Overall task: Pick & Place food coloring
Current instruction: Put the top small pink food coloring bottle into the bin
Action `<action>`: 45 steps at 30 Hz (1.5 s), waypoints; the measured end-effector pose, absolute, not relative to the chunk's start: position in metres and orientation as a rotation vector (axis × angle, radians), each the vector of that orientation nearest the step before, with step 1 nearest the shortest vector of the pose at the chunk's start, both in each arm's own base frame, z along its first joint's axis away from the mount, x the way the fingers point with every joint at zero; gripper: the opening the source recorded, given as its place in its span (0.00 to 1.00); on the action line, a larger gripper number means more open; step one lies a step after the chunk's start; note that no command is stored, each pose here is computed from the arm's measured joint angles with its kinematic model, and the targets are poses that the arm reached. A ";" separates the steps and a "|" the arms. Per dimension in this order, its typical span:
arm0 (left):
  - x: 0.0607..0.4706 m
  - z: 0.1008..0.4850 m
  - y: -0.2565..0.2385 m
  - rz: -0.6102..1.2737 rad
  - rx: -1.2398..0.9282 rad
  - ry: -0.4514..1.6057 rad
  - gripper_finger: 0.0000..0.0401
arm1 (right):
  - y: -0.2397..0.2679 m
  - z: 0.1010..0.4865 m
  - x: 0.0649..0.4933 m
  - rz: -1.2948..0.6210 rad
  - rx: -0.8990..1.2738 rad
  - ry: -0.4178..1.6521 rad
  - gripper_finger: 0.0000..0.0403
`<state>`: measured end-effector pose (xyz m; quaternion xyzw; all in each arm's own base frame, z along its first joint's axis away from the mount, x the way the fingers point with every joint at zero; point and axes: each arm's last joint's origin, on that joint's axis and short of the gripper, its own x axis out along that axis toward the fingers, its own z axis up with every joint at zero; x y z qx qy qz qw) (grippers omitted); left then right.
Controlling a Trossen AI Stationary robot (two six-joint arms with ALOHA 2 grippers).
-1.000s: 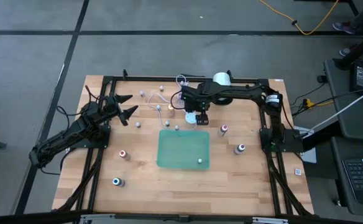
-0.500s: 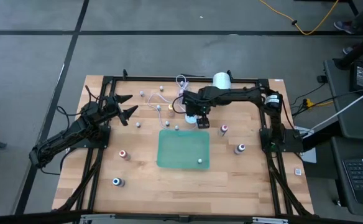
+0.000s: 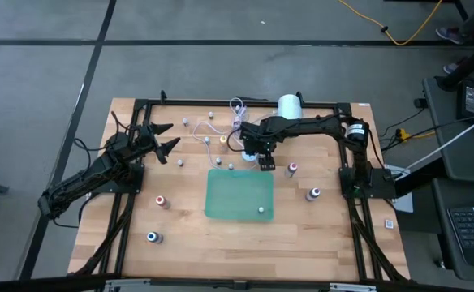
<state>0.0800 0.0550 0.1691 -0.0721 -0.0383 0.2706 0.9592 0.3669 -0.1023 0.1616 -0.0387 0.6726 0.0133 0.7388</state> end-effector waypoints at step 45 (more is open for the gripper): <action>0.080 0.169 0.055 0.549 -0.146 -0.078 0.83 | -0.080 0.249 0.368 -0.053 -0.081 1.463 0.18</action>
